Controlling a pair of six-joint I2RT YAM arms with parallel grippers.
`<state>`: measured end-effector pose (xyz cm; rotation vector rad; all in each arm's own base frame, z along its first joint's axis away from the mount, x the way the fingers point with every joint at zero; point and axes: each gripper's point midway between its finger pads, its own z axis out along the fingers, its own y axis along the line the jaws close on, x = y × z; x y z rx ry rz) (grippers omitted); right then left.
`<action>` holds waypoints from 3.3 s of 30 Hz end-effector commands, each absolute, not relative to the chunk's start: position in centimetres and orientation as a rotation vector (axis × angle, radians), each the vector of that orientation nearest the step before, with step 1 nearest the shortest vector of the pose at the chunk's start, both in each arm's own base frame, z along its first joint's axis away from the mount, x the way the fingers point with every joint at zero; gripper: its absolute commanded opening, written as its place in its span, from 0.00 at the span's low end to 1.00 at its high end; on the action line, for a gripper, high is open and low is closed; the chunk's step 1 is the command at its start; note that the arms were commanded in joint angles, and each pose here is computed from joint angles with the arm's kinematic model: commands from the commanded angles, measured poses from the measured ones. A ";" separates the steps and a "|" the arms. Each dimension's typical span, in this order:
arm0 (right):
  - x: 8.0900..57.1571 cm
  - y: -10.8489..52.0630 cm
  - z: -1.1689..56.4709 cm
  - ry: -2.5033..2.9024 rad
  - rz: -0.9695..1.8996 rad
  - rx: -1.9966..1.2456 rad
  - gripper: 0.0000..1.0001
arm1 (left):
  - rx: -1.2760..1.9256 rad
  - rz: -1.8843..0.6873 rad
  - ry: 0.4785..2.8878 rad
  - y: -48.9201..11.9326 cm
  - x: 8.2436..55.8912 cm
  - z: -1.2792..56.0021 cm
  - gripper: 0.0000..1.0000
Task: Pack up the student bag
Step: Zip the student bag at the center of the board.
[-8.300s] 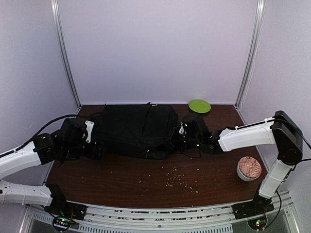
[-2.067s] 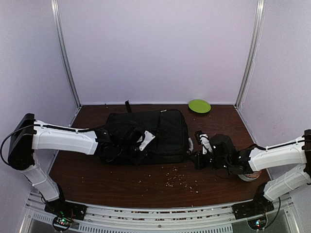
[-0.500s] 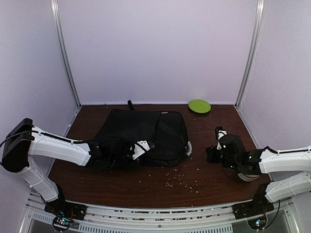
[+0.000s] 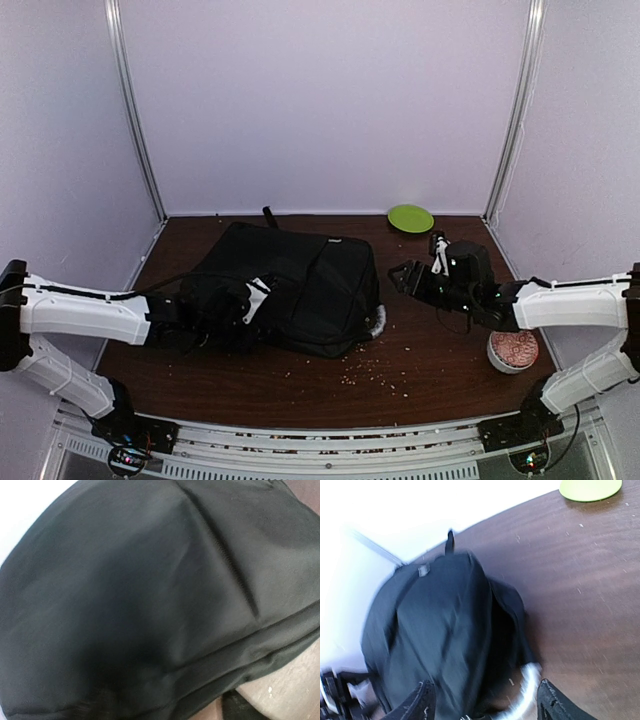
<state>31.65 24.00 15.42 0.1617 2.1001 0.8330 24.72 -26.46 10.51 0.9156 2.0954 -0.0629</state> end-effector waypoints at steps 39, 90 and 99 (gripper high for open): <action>29.4 31.8 13.3 2.229 1.089 0.205 0.41 | -0.130 -0.958 2.131 -21.2 40.1 13.6 0.71; 20.6 42.4 7.2 2.223 0.700 -0.251 0.39 | -0.383 -1.105 2.363 -28.4 24.8 11.3 0.97; 20.1 41.9 7.1 2.200 0.693 -0.342 0.43 | -0.349 -1.118 2.390 -29.5 25.0 11.0 0.95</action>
